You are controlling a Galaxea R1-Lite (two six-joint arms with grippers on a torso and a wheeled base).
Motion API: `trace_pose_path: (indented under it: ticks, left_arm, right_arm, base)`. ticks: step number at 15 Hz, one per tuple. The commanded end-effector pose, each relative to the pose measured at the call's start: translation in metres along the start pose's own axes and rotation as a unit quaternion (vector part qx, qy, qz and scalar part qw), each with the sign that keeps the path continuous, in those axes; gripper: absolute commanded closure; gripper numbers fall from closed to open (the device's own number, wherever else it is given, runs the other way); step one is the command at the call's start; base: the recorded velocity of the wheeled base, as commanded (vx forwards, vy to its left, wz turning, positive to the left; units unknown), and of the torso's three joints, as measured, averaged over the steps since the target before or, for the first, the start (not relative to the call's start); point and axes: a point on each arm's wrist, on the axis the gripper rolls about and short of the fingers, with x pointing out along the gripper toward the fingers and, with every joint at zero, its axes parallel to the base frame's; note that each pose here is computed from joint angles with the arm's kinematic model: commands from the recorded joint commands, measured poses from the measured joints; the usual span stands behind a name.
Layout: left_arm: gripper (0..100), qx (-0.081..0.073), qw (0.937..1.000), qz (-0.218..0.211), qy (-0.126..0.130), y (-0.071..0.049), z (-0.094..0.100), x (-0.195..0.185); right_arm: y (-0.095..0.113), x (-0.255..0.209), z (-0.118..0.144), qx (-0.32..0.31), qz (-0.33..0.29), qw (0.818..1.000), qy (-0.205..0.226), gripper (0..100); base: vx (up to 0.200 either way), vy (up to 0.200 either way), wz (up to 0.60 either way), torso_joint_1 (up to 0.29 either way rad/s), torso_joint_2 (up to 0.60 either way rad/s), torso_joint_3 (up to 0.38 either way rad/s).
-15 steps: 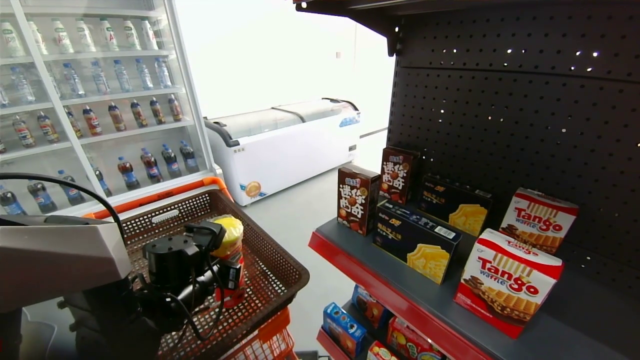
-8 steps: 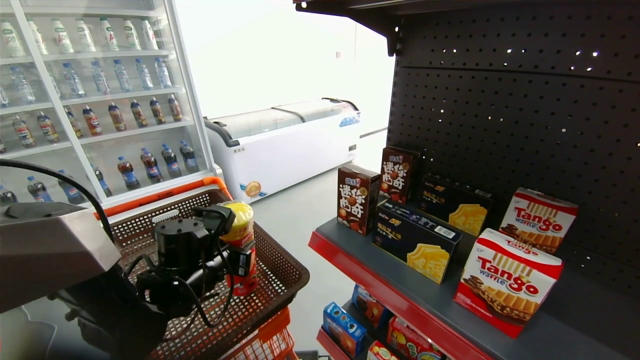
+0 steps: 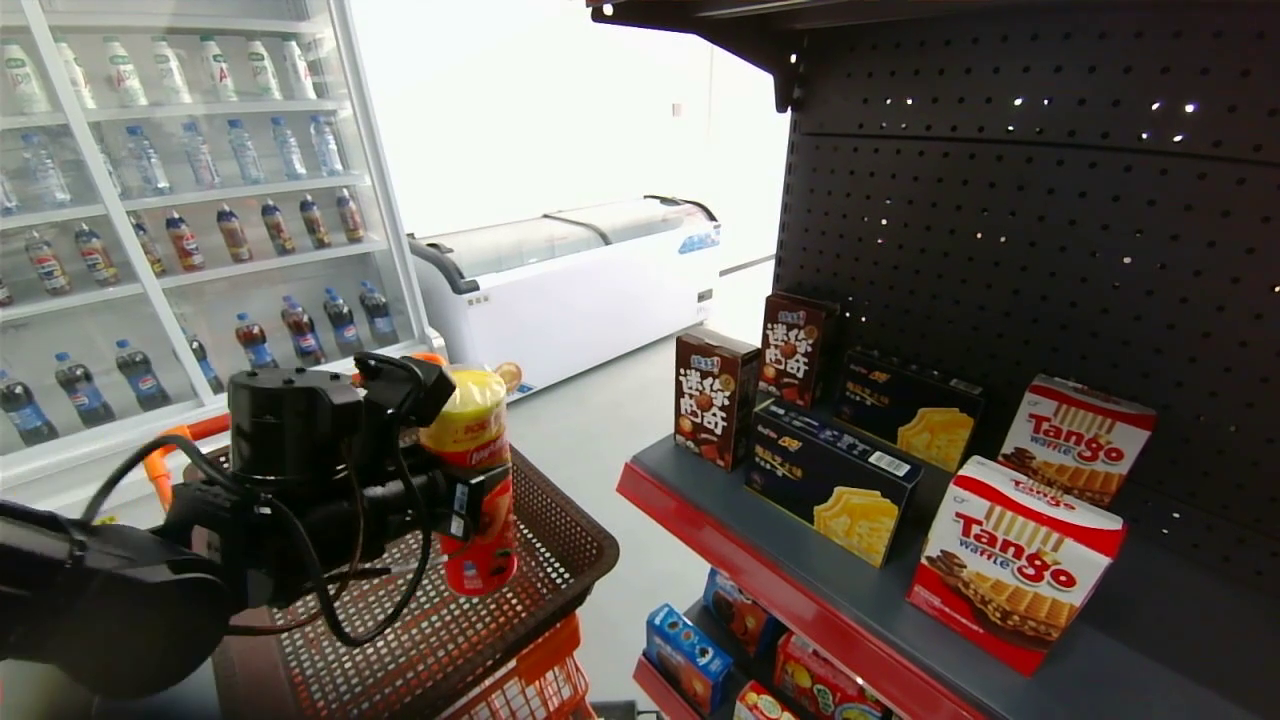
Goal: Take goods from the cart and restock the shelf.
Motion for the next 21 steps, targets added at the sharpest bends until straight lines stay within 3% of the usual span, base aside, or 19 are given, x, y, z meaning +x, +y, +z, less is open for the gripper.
trace_pose_path:
  ticks: [1,5,11,15,18,21]
  left_arm:
    - [100,0.004,0.9978,-0.040,-0.052,-0.003,0.038,-0.043]
    - [100,0.003,0.9923,-0.107,-0.064,-0.008,0.046,-0.089]
    - [100,0.012,0.9900,-0.115,-0.081,-0.012,0.049,-0.112]
    - [100,0.020,0.9870,-0.155,-0.034,-0.029,0.038,-0.141]
    - [100,0.021,0.9869,-0.154,-0.044,-0.028,0.034,-0.155]
    - [100,0.022,0.9863,-0.161,-0.032,-0.029,0.019,-0.161]
  right_arm:
    - [0.000,0.000,0.000,0.000,-0.001,1.000,0.000,0]
    - [0.000,0.000,0.000,0.000,0.000,1.000,0.000,0]
    - [0.000,0.000,0.000,0.000,-0.001,1.000,0.000,0]
    - [0.000,0.000,0.000,0.000,0.000,1.000,0.000,0]
    - [0.000,0.000,0.000,-0.001,0.000,1.000,0.000,0]
    - [0.000,0.000,0.000,-0.001,0.000,1.000,0.000,0]
  base:
    - [0.000,0.000,0.00,0.000,0.00,0.000]
    - [0.000,0.000,0.00,0.000,0.00,0.000]
    - [0.000,0.000,0.00,0.000,0.00,0.000]
    - [0.000,0.000,0.00,0.000,0.00,0.000]
    - [0.000,0.000,0.00,0.000,0.00,0.000]
    - [0.000,0.000,0.00,0.000,0.00,0.000]
